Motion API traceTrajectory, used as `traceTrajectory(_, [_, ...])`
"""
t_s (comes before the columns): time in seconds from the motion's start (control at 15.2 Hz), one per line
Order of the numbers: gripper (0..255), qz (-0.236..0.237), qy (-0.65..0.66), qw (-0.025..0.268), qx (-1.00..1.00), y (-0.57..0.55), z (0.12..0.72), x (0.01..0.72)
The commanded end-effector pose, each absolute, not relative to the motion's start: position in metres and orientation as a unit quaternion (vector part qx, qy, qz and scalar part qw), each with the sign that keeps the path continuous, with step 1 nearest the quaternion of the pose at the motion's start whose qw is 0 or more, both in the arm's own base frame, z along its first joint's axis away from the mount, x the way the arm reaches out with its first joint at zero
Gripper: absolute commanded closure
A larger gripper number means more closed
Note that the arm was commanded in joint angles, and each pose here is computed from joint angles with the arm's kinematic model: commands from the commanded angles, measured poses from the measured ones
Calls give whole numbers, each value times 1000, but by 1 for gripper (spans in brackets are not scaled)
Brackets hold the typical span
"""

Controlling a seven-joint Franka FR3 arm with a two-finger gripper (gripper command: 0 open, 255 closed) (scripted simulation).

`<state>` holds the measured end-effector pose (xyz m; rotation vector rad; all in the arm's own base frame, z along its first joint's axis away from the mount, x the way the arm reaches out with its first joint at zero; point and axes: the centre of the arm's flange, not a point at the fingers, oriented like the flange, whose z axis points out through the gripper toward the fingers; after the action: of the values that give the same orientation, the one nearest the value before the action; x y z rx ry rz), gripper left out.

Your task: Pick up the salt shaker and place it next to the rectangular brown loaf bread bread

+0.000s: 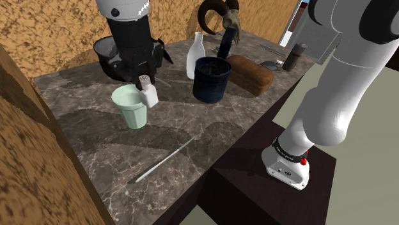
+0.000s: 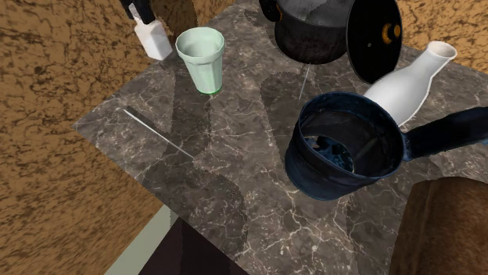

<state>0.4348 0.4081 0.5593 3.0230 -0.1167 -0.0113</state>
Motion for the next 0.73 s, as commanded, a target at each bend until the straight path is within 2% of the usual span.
traceTrajectory(0.0, [255,-4,-39,58,998,407,566,436])
traceTrajectory(0.66, [255,-4,-39,58,998,281,566,398])
